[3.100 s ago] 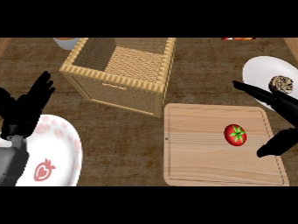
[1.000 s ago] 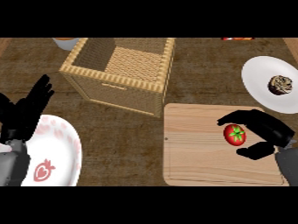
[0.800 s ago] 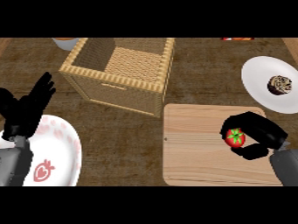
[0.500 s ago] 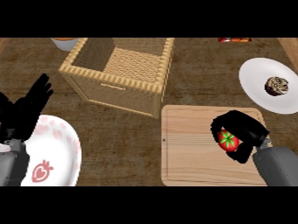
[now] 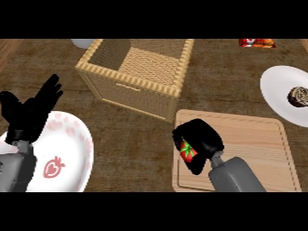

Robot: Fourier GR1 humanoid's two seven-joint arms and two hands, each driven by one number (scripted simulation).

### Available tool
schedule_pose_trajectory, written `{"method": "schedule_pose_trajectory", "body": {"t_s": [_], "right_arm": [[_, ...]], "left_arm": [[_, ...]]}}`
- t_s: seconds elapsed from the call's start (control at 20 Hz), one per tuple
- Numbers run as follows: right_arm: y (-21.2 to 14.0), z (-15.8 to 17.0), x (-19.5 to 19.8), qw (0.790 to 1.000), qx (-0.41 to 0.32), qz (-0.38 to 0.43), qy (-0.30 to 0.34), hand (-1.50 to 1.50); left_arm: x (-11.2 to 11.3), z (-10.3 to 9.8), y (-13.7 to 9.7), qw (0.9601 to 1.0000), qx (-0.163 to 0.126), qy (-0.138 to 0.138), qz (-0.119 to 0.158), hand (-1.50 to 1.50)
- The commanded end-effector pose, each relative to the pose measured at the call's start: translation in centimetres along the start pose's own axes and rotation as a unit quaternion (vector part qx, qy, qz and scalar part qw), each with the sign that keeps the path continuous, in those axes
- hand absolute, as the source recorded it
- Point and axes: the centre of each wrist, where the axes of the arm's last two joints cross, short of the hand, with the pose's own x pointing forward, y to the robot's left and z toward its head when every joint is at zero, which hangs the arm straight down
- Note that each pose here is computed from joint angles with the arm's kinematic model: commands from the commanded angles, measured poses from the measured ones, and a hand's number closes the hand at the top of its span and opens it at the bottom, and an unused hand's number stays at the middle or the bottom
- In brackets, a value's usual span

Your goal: Pick the tomato from the cutting board and place it in the basket

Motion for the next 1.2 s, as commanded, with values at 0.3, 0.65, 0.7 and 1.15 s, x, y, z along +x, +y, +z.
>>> {"method": "schedule_pose_trajectory", "body": {"t_s": [0.3, 0.65, 0.7, 1.15], "right_arm": [[0.0, -0.1, 7.9, 0.982, -0.130, -0.140, -0.009, 1.50], [-2.7, 0.7, 14.1, 0.949, -0.261, -0.175, -0.035, 1.50], [-3.5, 0.7, 14.6, 0.940, -0.284, -0.188, -0.029, 1.50], [-7.1, -0.6, 19.4, 0.915, -0.365, -0.170, 0.025, 1.50]], "left_arm": [[0.7, -0.7, -1.6, 0.9993, -0.035, -0.014, 0.001, 0.00], [1.1, -1.2, -1.9, 0.9993, -0.037, -0.009, 0.000, 0.00], [0.4, -1.0, -2.0, 0.9995, -0.033, 0.000, -0.004, 0.00], [0.4, -1.6, -2.1, 0.9994, -0.032, 0.012, -0.001, 0.00]]}}
